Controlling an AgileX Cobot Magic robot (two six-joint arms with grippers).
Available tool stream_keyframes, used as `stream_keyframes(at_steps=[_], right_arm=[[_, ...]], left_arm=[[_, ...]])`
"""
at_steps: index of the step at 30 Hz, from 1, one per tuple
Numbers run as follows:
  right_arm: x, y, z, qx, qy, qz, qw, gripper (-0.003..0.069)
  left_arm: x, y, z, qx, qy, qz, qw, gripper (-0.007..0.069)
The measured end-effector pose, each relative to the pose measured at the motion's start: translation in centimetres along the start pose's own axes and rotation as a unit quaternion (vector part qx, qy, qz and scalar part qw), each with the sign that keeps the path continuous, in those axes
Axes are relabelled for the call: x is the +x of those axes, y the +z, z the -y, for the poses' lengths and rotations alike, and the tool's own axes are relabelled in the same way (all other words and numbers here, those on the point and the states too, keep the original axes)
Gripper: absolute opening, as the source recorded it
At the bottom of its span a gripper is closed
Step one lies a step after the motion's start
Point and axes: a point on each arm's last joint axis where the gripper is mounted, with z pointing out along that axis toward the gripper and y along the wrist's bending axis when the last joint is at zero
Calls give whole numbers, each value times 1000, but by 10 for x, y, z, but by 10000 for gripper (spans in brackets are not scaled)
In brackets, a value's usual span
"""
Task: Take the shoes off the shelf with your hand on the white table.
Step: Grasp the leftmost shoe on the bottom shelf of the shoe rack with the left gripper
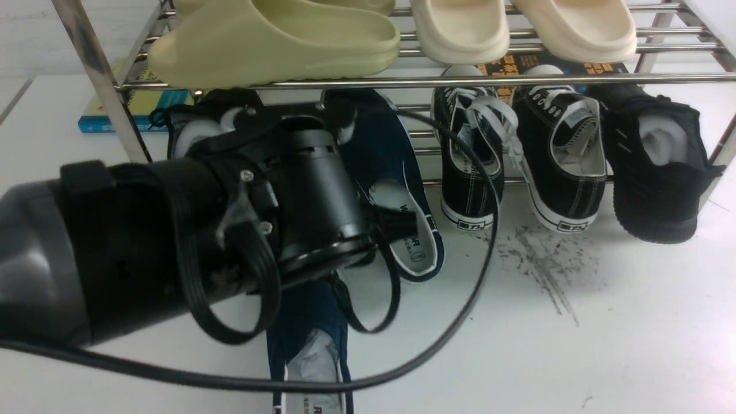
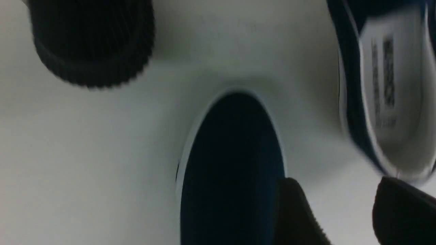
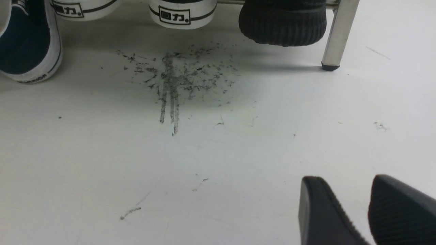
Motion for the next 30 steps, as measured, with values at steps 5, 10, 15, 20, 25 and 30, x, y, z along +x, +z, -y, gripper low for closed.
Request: stream_keyframes(at_steps=[5, 10, 15, 20, 25, 30], right_arm=[[0, 0, 0, 0, 0, 0, 1000, 240], [0, 0, 0, 0, 0, 0, 1000, 240], [0, 0, 0, 0, 0, 0, 1000, 240], [0, 0, 0, 0, 0, 0, 1000, 240], [0, 0, 0, 0, 0, 0, 1000, 240], [0, 0, 0, 0, 0, 0, 1000, 240]], left_arm=[[-8, 16, 21, 74, -62, 83, 992, 358], [4, 42, 39, 110, -96, 85, 986, 358], [17, 63, 40, 71, -104, 72, 989, 358], [25, 70, 35, 45, -114, 32, 992, 358], [17, 85, 18, 37, -175, -27, 984, 358], [7, 98, 10, 69, -177, -46, 981, 358]])
